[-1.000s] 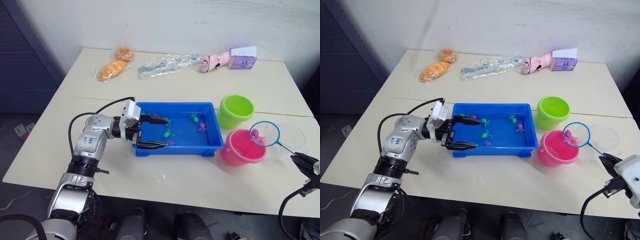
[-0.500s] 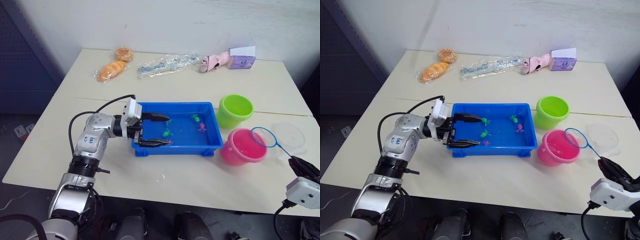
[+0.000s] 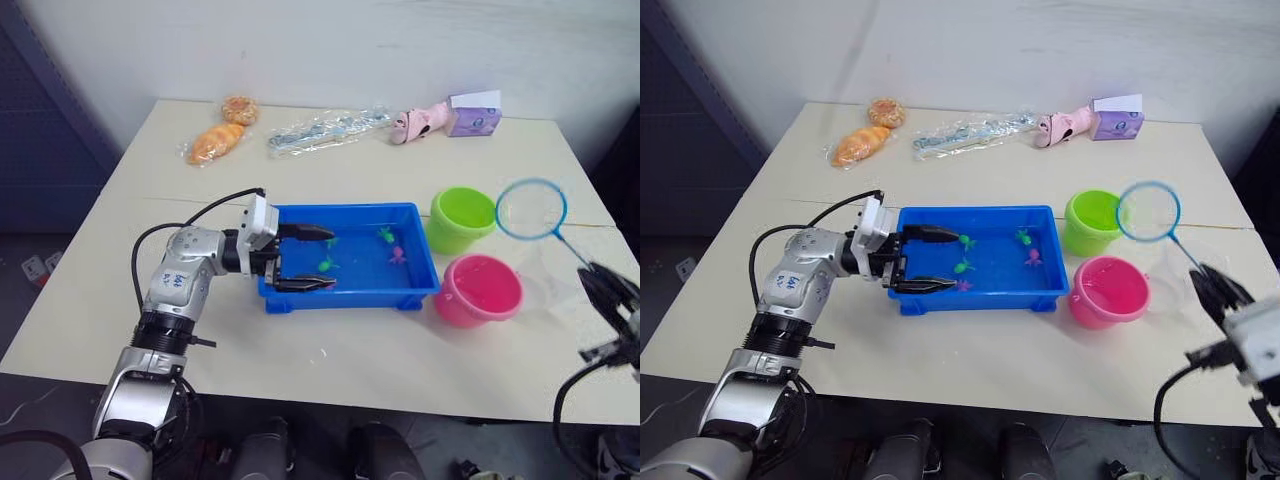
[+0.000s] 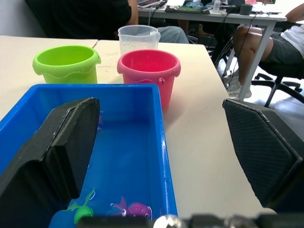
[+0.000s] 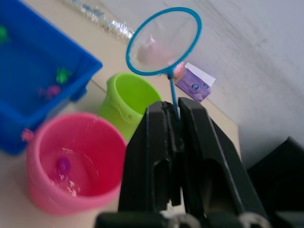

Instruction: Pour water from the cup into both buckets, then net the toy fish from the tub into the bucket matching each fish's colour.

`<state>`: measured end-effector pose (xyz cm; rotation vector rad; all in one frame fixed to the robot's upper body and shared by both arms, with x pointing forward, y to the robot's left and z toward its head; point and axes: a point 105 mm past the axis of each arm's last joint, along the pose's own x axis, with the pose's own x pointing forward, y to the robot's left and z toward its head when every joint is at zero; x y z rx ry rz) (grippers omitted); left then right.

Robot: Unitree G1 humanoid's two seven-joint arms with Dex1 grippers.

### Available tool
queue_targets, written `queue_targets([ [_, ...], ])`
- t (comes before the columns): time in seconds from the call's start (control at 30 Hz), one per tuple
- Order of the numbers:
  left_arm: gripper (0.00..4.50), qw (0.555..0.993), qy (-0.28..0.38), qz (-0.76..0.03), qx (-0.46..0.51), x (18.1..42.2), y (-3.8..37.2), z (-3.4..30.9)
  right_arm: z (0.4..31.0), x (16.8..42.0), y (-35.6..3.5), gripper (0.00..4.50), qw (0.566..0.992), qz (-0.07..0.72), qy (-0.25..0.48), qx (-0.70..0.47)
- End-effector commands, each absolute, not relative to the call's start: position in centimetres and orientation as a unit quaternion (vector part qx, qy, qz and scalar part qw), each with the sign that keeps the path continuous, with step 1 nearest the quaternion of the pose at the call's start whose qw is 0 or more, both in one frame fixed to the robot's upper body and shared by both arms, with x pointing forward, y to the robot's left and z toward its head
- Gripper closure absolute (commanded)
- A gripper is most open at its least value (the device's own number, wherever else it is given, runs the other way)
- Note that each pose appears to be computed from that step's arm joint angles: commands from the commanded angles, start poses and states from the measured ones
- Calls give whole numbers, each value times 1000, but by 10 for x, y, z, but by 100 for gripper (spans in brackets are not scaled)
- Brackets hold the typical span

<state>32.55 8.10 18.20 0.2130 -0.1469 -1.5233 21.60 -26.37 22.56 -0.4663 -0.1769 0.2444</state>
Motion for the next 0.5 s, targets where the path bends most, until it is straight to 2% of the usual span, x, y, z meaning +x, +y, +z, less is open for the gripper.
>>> queue_targets([
  [0.03,4,731,-83,-669,105,329,93,191,212,229,-230,450,975,180,-4,-128],
  [0.17,4,740,-84,-658,111,331,100,192,203,242,-196,450,972,223,53,-52],
  [0.3,4,745,-83,-651,117,332,105,193,204,250,-179,450,967,243,80,4],
  [0.37,4,748,-84,-647,122,332,108,194,195,257,-164,450,953,268,132,56],
  [0.5,4,752,-88,-642,124,331,109,196,189,270,-155,450,940,254,190,127],
])
